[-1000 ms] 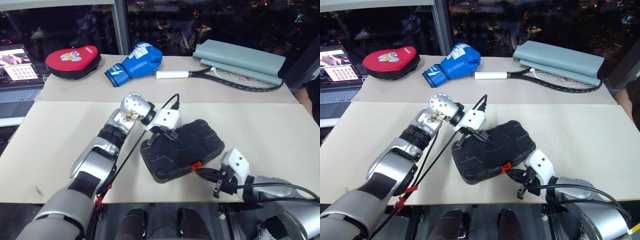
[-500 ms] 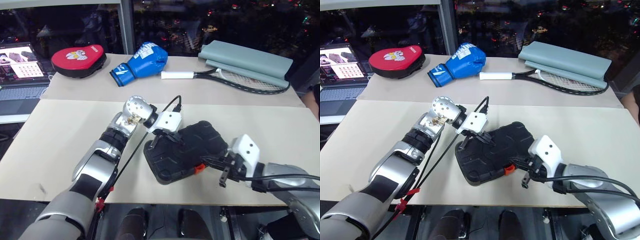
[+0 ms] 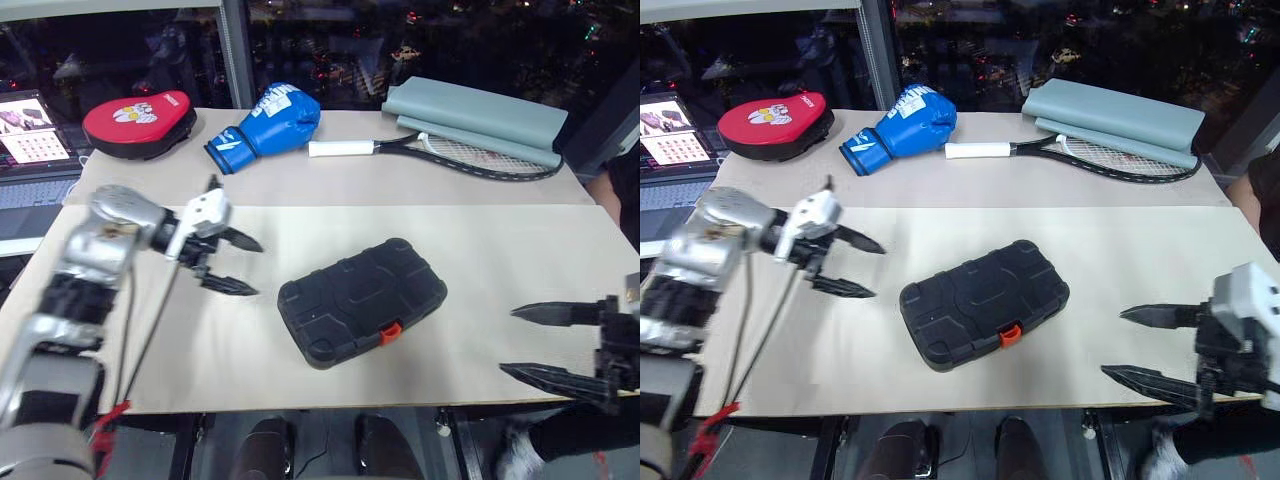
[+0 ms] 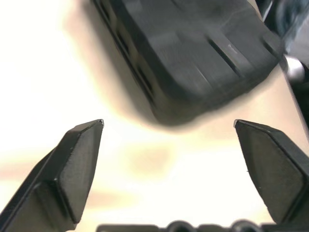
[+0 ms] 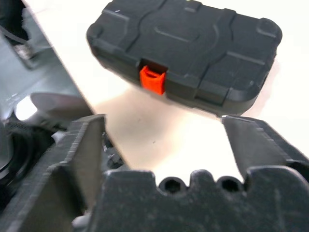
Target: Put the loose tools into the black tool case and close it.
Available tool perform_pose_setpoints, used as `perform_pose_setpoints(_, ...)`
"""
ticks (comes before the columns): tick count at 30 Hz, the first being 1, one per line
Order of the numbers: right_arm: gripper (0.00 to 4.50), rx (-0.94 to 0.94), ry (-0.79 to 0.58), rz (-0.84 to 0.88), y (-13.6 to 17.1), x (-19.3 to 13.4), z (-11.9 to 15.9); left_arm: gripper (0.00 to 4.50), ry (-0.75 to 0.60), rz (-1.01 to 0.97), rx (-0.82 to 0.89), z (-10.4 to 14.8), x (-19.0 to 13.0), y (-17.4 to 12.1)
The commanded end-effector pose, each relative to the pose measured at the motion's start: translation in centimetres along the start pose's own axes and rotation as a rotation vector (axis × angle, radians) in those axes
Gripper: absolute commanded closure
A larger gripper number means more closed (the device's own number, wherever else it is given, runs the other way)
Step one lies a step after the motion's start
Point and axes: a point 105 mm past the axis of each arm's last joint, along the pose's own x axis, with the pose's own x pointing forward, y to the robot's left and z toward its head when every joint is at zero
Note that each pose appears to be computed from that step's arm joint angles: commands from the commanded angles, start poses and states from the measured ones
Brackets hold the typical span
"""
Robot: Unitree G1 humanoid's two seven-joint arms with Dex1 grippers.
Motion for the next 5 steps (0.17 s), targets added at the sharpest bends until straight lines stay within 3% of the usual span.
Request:
perform_pose_setpoints(1,0.06,-0.053,-0.023,-0.007,-0.98,-0.36,0.71,0.0,0.05,-0.019,-0.004,-0.32,-1.38,-2.69)
perform_pose_setpoints(5,0.06,-0.064,-0.047,-0.006,-1.68,0.56,0.66,0.0,-0.009,-0.001,-0.024,0.06,-1.18,-3.53)
